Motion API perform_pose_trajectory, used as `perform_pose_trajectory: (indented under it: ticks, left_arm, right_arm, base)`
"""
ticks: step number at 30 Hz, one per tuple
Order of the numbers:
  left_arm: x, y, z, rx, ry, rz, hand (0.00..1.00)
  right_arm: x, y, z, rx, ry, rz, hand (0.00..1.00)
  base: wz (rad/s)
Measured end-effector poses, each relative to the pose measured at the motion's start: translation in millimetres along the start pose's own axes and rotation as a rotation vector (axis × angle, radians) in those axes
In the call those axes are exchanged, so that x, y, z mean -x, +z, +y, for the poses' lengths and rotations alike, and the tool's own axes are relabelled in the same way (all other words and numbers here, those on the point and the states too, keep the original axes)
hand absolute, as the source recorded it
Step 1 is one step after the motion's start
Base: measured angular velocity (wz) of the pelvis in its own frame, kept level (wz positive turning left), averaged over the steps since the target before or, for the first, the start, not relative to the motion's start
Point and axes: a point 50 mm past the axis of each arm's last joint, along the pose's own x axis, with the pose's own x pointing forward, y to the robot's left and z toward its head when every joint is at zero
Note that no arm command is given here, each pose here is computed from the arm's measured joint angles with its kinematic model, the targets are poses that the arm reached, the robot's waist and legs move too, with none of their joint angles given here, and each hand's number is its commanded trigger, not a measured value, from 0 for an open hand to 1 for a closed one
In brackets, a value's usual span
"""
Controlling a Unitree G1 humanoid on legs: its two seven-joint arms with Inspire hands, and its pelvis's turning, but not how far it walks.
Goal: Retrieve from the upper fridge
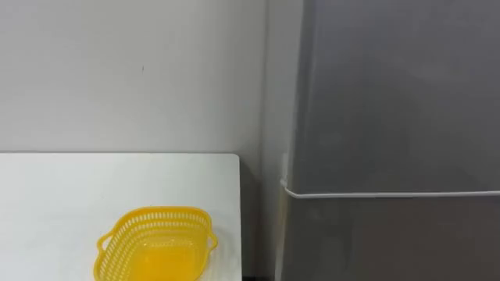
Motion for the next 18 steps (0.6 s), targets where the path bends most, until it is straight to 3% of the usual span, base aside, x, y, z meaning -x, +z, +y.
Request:
perform_pose_trajectory:
  ticks: [18]
  left_arm:
    - [-0.2,-1,4.4,0.031,0.042,-0.001,0.00]
  right_arm:
    - [1,9,-3,-0.020,-0.020,-0.033,0.00]
  base:
    - [0.00]
